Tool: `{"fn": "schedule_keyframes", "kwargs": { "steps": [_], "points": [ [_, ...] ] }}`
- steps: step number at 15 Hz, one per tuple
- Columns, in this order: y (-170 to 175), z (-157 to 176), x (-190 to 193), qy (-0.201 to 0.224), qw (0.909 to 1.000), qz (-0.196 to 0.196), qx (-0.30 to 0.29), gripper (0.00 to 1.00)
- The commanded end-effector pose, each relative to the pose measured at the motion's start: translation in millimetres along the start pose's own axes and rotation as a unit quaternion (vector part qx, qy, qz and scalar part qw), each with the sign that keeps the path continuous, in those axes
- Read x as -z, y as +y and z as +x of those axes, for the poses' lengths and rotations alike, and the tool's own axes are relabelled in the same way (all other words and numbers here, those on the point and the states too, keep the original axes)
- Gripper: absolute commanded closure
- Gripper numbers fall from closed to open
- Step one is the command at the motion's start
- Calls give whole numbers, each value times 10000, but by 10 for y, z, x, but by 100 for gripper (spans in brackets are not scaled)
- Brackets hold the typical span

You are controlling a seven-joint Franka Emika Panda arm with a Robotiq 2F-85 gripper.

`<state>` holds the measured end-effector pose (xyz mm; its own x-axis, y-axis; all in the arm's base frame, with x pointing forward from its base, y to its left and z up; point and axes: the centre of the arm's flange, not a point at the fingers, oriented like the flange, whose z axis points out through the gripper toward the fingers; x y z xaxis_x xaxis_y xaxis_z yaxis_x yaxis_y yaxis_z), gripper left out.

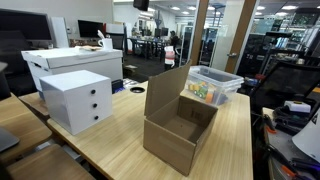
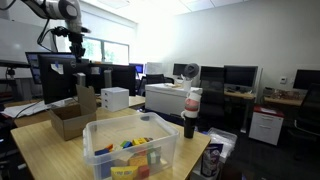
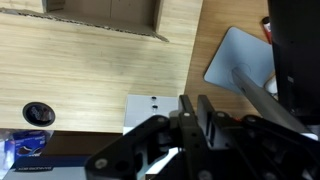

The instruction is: Close the brown box.

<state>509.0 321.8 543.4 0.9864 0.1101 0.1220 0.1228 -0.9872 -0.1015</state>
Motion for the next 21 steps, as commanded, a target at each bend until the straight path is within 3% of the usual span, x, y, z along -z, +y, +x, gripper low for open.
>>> {"fn": "schedule_keyframes", "kwargs": {
  "steps": [1, 5, 9, 10, 11, 13, 19, 21],
  "points": [
    [671, 77, -657, -83, 9999, 69, 133, 55],
    [1306, 152, -1306, -230, 9997, 79, 62, 31],
    [1616, 141, -1657, -367, 9993, 110, 55, 9],
    [1656, 124, -1668, -359, 9993, 116, 77, 13],
    [1684, 93, -1670, -365, 9992, 118, 95, 46],
    [1700, -23, -1617, -426, 9990, 133, 89, 43],
    [1677, -384, -1476, -748, 9966, 325, -84, 78],
    [1685, -542, -1447, -892, 9953, 365, -112, 94]
  ]
}}
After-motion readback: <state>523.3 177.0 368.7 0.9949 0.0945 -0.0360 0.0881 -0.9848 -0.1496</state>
